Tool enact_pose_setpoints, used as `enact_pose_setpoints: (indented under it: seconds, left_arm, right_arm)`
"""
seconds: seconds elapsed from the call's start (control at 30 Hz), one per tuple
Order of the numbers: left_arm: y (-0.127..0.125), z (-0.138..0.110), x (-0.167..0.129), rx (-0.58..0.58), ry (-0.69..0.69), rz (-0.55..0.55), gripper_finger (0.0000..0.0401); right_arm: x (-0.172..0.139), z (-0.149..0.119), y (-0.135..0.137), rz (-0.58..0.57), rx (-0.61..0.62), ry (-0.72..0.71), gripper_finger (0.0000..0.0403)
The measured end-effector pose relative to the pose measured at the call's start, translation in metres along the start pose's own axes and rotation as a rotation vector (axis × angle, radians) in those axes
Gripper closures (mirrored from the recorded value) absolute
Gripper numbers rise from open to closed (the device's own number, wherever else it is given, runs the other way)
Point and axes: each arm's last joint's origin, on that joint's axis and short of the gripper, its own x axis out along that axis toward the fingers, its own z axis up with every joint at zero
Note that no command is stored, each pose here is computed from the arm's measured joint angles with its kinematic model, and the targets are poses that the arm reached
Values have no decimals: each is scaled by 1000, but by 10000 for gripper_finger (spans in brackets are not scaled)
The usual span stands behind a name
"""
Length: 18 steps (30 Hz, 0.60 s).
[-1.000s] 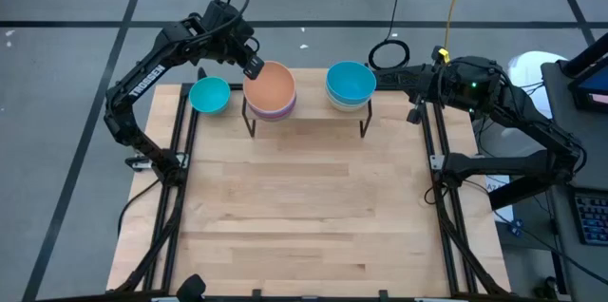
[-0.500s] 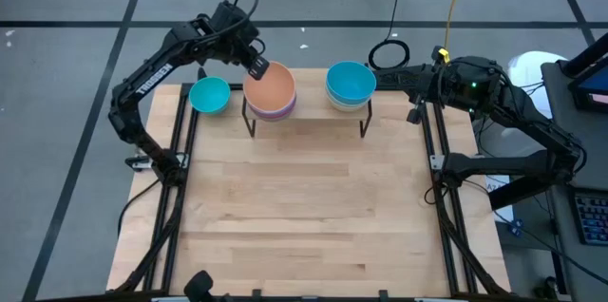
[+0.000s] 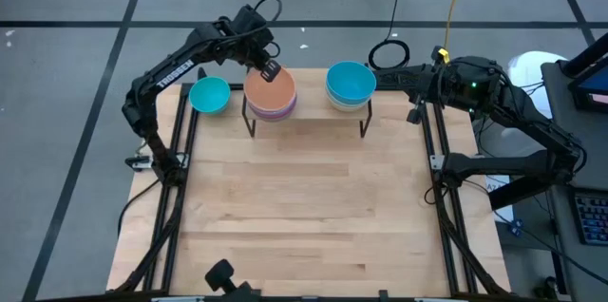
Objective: Place and stack bowls onto a shelf
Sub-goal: Stack the orange bowl on top of the purple bowl on the shelf
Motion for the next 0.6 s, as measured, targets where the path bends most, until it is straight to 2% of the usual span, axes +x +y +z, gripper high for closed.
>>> enact_pose_setpoints:
  seconds: [0.13, 0.27, 0.47, 0.6]
  left_arm:
    - [-2, 1, 8, 17, 18, -2, 398]
    - [-3, 2, 3, 43, -18, -4, 399]
    - [-1, 1, -42, -18, -155, -12, 397]
    - [-13, -11, -76, -20, -184, -52, 398]
  right_arm:
    - [0, 0, 0, 0, -4, 0, 300]
    - [0, 0, 0, 0, -8, 0, 300]
    - [0, 0, 0, 0, -8, 0, 300]
    - [0, 0, 0, 0, -8, 0, 300]
